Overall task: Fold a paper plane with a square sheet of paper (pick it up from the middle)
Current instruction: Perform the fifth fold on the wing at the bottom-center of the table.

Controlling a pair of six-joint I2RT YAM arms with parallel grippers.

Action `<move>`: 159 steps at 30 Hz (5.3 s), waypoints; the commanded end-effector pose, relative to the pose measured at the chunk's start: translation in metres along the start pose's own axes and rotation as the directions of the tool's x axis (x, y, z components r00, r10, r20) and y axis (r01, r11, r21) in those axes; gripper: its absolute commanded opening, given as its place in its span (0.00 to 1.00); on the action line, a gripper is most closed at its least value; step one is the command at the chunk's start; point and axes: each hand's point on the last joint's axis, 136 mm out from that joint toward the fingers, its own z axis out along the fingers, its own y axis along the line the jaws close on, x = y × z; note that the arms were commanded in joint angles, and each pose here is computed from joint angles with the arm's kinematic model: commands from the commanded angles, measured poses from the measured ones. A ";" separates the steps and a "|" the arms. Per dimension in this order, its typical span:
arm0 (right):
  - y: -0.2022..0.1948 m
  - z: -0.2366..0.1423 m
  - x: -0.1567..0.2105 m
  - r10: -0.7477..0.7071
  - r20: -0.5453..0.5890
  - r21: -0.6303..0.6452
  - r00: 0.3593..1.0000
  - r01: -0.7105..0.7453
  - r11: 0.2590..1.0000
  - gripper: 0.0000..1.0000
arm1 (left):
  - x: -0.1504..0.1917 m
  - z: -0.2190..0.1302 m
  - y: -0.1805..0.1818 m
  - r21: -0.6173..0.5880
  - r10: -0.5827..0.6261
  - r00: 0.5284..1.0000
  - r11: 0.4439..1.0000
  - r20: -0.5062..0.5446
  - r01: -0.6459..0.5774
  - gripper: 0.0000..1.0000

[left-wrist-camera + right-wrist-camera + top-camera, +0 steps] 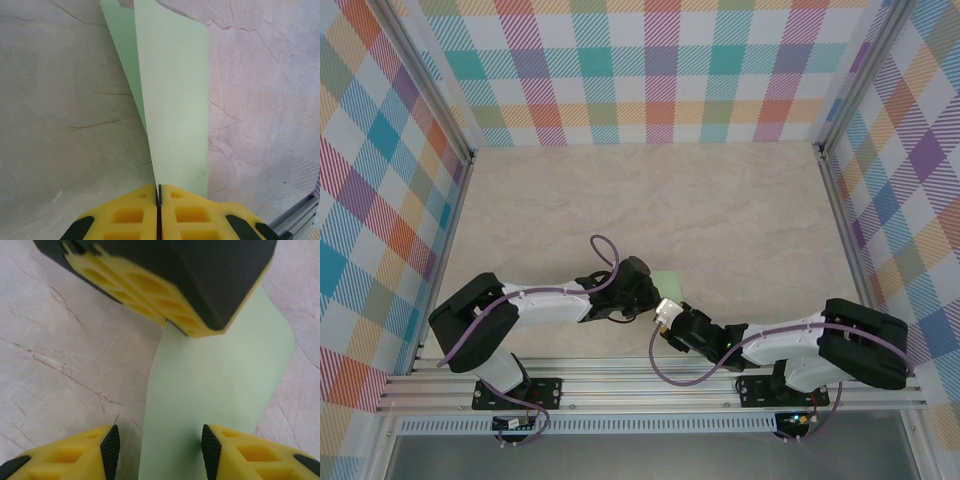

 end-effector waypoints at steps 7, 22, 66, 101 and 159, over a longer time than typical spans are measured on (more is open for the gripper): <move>-0.003 0.002 -0.015 0.007 0.046 0.029 0.999 -0.009 1.000 0.39 | -0.006 -0.005 -0.012 0.043 -0.005 1.000 0.999 0.007 0.004 0.09; -0.002 0.004 -0.005 0.196 -0.011 -0.015 0.981 -0.196 0.980 0.09 | -0.009 -0.009 -0.011 0.027 -0.003 1.000 1.000 0.022 0.002 0.15; -0.041 0.009 0.008 0.882 -0.258 -0.271 0.395 -0.905 0.327 0.02 | -0.011 0.002 -0.051 0.206 0.057 0.998 0.977 0.020 -0.060 0.41; -0.036 -0.005 0.032 0.872 -0.383 -0.136 0.304 -0.953 0.272 0.21 | -0.009 0.068 -0.038 0.164 0.071 0.997 0.984 -0.042 -0.063 0.40; -0.046 -0.022 0.021 0.820 -0.441 -0.084 0.366 -0.926 0.369 0.25 | -0.002 0.067 -0.050 0.200 0.109 0.990 0.976 -0.087 -0.090 0.40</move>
